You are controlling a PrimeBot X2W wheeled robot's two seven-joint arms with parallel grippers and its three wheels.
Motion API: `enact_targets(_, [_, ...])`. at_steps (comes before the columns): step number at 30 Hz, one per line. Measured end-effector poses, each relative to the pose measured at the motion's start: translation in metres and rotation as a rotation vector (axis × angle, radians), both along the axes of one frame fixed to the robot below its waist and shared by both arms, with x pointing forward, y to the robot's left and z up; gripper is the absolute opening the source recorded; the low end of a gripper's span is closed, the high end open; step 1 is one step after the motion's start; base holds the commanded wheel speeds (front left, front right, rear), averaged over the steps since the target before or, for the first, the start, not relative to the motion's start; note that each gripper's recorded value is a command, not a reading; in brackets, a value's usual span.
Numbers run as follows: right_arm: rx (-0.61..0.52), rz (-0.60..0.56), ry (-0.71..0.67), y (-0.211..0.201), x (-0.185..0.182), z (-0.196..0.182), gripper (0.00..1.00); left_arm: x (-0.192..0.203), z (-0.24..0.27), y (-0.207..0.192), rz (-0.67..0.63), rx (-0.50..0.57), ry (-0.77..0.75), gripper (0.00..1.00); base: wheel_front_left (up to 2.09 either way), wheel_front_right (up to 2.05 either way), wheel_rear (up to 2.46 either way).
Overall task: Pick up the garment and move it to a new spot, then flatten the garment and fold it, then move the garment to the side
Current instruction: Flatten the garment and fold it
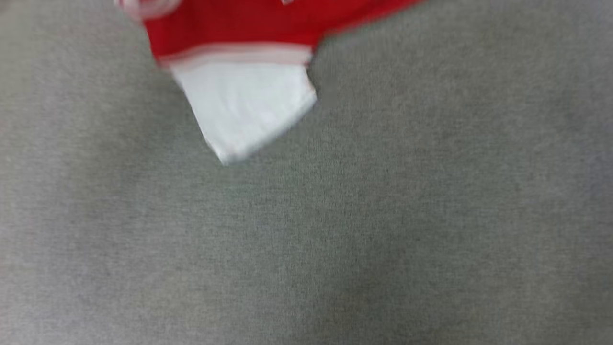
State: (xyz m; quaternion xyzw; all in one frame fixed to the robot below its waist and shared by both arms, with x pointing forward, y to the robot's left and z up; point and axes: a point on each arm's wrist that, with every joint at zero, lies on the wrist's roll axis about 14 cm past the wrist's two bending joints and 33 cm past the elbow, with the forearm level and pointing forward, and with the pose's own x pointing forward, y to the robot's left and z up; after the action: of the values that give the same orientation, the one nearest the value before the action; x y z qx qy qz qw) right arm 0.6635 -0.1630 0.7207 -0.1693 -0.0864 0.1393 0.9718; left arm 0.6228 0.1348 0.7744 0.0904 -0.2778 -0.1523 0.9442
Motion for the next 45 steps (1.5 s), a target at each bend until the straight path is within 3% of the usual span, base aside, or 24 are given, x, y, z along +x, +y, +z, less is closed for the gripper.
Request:
enact_targets(10, [-0.065,-0.087,-0.15,-0.002,0.051,0.042,0.0,0.059,0.042,-0.005,0.013,-0.02,-0.102,0.0,0.0,0.0,0.0])
enact_targets(15, [-0.067,-0.093,-0.168,0.003,0.07,0.04,0.0,0.073,0.047,-0.008,0.004,-0.025,-0.127,0.0,0.0,0.0,0.0])
enact_targets(22, [-0.074,-0.066,-0.075,0.015,0.093,-0.015,0.0,0.095,0.01,-0.008,-0.004,-0.023,-0.069,0.0,0.0,0.0,0.0])
enact_targets(30, [-0.068,-0.019,0.086,0.026,0.09,-0.098,0.0,0.108,-0.081,-0.007,-0.024,-0.029,0.13,0.0,0.0,0.0,0.0])
enact_targets(40, [-0.131,0.103,0.307,0.052,0.029,-0.209,0.0,0.067,-0.215,-0.001,-0.048,-0.056,0.433,0.0,0.0,0.0,0.0])
enact_targets(45, [-0.126,0.137,0.382,0.049,-0.006,-0.235,0.0,0.029,-0.258,0.005,-0.051,-0.061,0.543,0.0,0.0,0.0,0.0])
